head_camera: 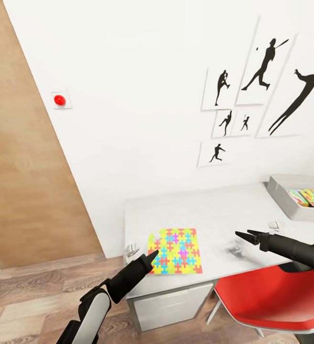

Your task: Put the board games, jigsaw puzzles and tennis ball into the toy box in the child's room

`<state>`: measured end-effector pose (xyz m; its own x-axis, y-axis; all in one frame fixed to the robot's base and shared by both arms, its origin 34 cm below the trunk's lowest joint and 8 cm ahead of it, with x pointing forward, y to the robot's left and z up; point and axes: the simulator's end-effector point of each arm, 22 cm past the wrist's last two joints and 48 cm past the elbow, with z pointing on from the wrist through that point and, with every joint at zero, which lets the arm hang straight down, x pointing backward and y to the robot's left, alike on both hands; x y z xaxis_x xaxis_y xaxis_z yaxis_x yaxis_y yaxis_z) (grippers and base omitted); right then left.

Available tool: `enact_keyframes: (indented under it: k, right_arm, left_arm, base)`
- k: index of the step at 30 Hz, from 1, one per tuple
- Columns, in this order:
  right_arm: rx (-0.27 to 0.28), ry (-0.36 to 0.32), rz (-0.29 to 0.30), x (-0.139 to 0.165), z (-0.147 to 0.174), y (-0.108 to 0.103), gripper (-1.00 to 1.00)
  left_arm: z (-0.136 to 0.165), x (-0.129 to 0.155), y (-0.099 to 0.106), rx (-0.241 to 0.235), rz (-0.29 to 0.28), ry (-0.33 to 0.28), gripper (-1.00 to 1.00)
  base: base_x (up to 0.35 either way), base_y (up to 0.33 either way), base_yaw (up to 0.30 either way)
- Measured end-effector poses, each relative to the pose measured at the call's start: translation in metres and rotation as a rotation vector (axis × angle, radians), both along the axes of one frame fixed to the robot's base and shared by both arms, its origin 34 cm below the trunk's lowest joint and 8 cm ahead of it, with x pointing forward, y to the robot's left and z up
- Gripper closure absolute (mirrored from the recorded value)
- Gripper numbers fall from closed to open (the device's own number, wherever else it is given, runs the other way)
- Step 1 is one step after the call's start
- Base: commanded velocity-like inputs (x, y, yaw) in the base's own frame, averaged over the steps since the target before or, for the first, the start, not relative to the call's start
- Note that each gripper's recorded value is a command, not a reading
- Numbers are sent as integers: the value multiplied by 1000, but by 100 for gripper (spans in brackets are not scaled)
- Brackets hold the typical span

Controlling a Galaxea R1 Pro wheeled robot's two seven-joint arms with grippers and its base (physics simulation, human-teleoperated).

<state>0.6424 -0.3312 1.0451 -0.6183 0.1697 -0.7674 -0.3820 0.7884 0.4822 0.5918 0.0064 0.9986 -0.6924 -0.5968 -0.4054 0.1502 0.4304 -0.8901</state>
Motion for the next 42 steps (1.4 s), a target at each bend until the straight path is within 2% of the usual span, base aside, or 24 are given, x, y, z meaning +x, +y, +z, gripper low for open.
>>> enact_keyframes:
  k: [12,26,42]
  right_arm:
    - [0,-22,0,-1,11,0,-100]
    - [4,-46,0,-2,23,2,-100]
    - [2,-82,0,-3,38,2,-100]
  left_arm:
    - [11,-4,-8,-3,-19,-23,100]
    - [15,-6,-8,8,-23,-35,100]
    - [-8,-8,-1,22,-10,19,100]
  base:
    - [0,0,68]
    - [0,0,68]
    - [0,0,113]
